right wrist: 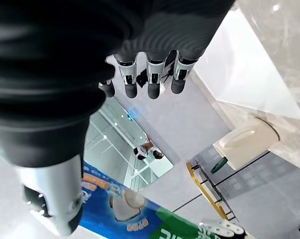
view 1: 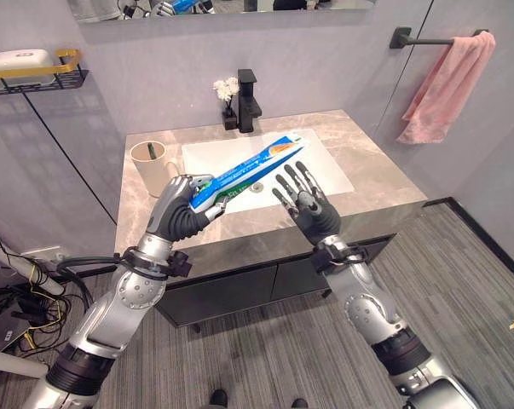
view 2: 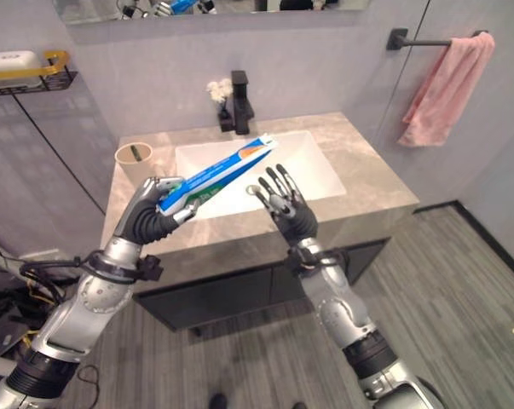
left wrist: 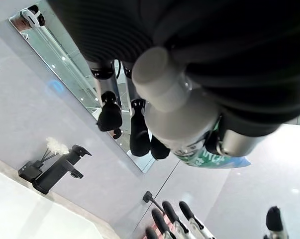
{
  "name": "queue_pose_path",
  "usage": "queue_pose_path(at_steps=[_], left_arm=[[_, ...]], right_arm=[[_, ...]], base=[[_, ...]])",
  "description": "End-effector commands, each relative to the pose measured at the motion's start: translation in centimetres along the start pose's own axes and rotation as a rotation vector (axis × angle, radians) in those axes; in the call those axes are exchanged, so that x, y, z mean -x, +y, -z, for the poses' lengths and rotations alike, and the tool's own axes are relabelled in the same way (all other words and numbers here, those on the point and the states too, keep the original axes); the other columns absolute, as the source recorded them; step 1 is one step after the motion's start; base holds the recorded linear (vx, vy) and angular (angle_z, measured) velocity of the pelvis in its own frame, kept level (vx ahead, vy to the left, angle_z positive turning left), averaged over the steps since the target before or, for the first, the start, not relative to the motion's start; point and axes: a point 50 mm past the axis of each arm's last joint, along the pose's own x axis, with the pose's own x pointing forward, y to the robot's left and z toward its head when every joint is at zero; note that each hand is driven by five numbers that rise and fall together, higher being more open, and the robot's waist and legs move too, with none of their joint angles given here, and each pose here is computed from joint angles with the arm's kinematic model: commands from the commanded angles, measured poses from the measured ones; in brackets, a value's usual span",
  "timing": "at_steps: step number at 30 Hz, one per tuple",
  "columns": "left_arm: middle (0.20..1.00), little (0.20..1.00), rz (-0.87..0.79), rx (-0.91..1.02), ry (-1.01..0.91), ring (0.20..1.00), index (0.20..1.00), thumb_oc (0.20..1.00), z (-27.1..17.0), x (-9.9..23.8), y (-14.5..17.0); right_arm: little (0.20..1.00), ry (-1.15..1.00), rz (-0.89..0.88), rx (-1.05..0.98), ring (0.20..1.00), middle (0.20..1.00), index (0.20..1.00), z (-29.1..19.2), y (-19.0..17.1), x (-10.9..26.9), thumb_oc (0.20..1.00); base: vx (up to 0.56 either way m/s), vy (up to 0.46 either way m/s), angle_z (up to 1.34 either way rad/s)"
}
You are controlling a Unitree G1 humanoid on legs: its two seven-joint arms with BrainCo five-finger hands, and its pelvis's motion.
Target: Put brush and paste in cup on sink, flatten towel.
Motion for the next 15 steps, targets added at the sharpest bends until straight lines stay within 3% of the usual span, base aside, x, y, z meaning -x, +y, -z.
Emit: queue_pose_path(at_steps=[1, 15], left_arm=[[0.200, 0.200, -0.058, -0.030, -0.213, 0.200, 0.200, 0.200, -3.1, -1.6, 2.2], [0.200, 0.200, -0.044, 0.026, -0.136, 0.200, 0.200, 0.200, -2.1, -0.5, 1.6]], right_arm=[[1.000, -0.095, -0.133, -0.008, 1.000, 1.000, 1.000, -1.8, 2.9, -2.1, 1.000], [1.000, -0.082, -0.196, -0.013, 1.000, 1.000, 1.000, -1.7, 4.3, -2.3, 1.000]], base=[[0.00, 0.000, 0.00], [0.00, 0.002, -0.01]])
